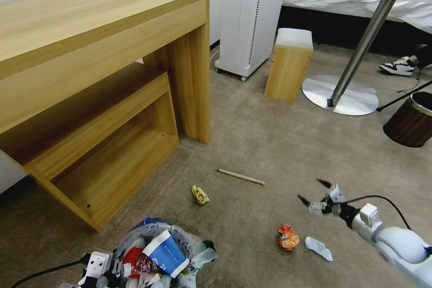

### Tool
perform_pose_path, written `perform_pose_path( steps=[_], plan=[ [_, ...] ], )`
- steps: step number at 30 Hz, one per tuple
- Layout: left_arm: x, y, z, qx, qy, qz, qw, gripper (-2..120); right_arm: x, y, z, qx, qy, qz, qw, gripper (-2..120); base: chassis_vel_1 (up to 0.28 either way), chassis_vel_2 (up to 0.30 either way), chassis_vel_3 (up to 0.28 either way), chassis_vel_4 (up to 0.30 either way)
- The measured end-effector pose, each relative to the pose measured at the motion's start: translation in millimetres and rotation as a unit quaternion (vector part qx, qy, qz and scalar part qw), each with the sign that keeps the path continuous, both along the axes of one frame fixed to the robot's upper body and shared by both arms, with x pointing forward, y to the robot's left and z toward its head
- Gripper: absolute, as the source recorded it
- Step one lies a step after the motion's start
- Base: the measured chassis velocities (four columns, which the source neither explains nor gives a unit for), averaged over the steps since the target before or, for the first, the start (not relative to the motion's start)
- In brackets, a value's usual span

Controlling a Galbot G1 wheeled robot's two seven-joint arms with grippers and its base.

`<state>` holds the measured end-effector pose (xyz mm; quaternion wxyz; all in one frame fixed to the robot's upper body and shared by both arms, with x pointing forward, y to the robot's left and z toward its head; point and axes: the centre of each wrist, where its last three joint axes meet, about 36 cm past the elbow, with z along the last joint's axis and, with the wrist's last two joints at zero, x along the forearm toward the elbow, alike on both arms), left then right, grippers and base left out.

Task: Pick up the trash bin and place the garbage on the floor into it.

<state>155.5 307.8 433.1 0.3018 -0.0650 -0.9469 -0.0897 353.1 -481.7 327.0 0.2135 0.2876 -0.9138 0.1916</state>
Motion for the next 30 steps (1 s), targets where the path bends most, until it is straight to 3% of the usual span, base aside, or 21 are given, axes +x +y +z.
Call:
perform_pose_path(
  steps=[2,5,8,11,16,19,24,30],
  plan=[
    [-1.6,0.9,-0.8,0.001,0.002,0.003,1.0,0,-5.4,-17.3,-8.4,-0.047,0.014,0.033,0.998,100,0.0,0.0,0.0,0.0],
    [-1.2,2.2,-0.3,0.003,0.001,0.004,1.0,0,-3.1,-23.7,-14.6,-0.064,0.01,0.058,0.996,100,0.0,0.0,0.0,0.0],
    [-0.5,3.1,0.0,0.004,0.0,0.006,1.0,0,5.5,-29.0,-23.9,-0.084,-0.02,0.085,0.993,100,0.0,0.0,0.0,0.0],
    [-2.3,3.4,-2.4,0.004,0.002,0.011,0.9999,0,20.5,-36.6,-30.6,-0.099,-0.109,0.131,0.98,100,0.0,0.0,0.0,0.0],
    [-1.8,0.7,-5.0,0.001,0.002,0.012,0.9999,0,33.5,-40.1,-20.3,-0.122,-0.143,0.176,0.966,100,0.0,0.0,0.0,0.0],
    [-3.3,-0.6,-7.3,0.001,0.001,0.011,0.9999,0,38.6,-35.8,-13.6,-0.133,-0.152,0.169,0.965,100,0.0,0.0,0.0,0.0],
    [-4.1,-0.4,-8.0,0.002,0.002,0.012,0.9999,0,38.9,-10.8,-16.1,-0.093,-0.147,0.098,0.98,100,0.0,0.0,0.0,0.0],
    [-6.3,-1.6,-9.6,0.004,0.003,0.013,0.9999,0,31.2,12.9,-25.1,-0.069,-0.148,0.063,0.985,100,0.0,0.0,0.0,0.0]
  ],
)
